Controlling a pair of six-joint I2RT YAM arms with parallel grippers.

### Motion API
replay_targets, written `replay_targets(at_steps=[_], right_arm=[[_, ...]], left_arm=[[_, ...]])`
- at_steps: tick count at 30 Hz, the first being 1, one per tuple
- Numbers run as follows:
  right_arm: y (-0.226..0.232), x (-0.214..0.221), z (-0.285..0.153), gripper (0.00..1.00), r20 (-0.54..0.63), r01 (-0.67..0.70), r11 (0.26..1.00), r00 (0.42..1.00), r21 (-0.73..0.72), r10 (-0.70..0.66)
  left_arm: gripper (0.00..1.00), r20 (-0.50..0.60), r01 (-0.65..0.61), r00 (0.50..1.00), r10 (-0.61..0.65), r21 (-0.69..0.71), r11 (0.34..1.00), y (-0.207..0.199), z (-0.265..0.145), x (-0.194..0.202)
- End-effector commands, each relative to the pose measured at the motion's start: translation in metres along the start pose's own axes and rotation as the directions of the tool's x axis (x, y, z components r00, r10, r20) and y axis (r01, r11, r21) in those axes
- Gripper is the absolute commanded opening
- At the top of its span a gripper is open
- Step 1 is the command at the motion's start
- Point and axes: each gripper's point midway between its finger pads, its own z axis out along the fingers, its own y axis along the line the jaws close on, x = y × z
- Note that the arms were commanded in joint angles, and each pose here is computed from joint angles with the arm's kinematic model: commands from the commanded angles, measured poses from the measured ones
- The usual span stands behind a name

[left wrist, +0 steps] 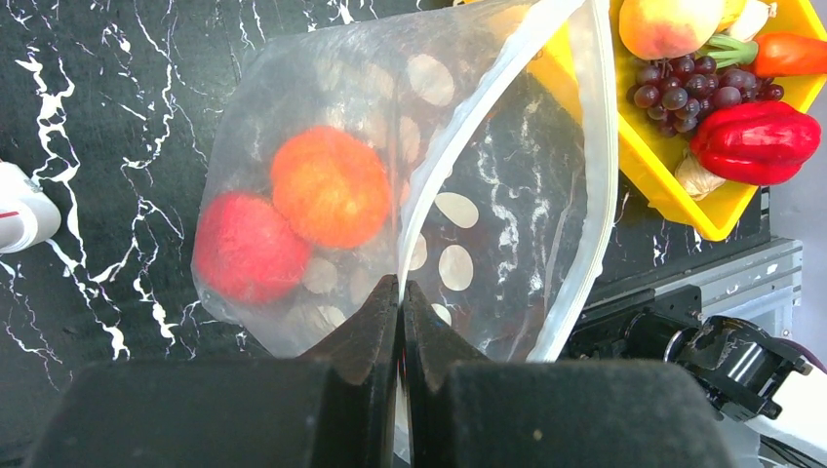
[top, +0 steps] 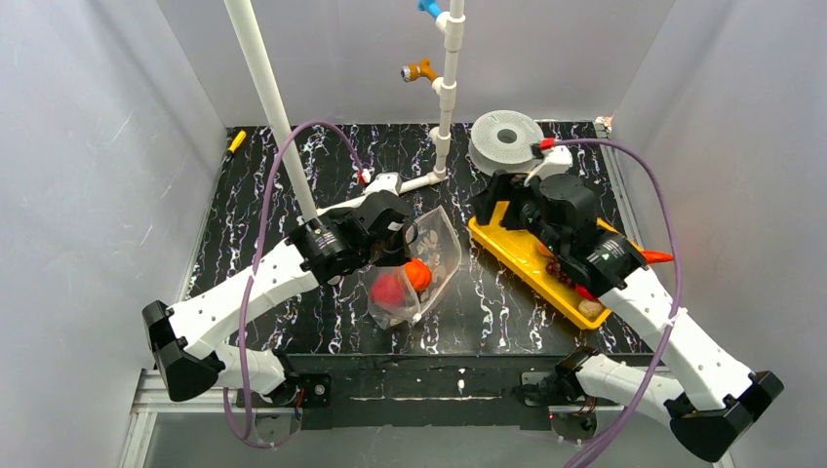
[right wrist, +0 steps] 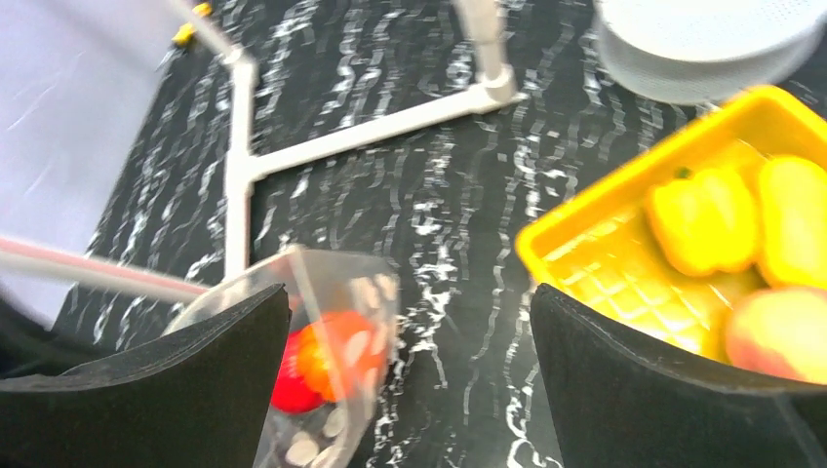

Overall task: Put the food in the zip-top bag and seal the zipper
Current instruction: Pick up the fake fruit from the bin.

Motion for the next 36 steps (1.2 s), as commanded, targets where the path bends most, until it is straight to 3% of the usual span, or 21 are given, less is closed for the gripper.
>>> replay_targets(at_steps=[1, 6, 12, 15, 23, 31, 36], right_arm=[[-0.063, 0.001, -0.004, 0.98, 0.037, -0.129, 0.973, 0.992, 0.193, 0.124], [-0.114, 0.027, 0.001, 0.98, -0.010, -0.194, 0.929, 0.978, 0.315, 0.208], [-0.118, 0.057, 0.014, 0.98, -0.144, -0.167, 0.936, 0.965, 0.309, 0.220], [-0.123, 0.064, 0.021, 0.98, -0.177, -0.156, 0.932, 0.959, 0.328, 0.223], [-0.141, 0.073, 0.039, 0.98, -0.263, -0.086, 0.912, 0.943, 0.401, 0.204], [-0.212, 0.079, 0.029, 0.98, -0.243, 0.038, 0.689, 0.949, 0.724, 0.203], [-0.242, 0.089, 0.031, 0.98, -0.198, 0.001, 0.580, 0.941, 0.814, 0.275]], left_arm=[[0.00, 0.016, 0.010, 1.000, -0.009, -0.011, 1.000, 0.007, -0.004, -0.001], [0.00, 0.013, 0.008, 1.000, -0.008, -0.014, 1.000, 0.007, -0.004, 0.000], [0.00, 0.082, 0.038, 0.996, -0.045, 0.076, 0.996, -0.010, -0.033, -0.028], [0.00, 0.127, 0.035, 0.991, -0.043, 0.058, 0.998, -0.006, -0.038, -0.037], [0.00, 0.026, 0.042, 0.999, -0.042, 0.021, 0.999, 0.000, -0.012, -0.008], [0.00, 0.007, 0.036, 0.999, -0.036, 0.015, 0.999, -0.002, -0.004, -0.004], [0.00, -0.007, 0.035, 0.999, -0.035, 0.016, 0.999, -0.002, 0.001, -0.001]])
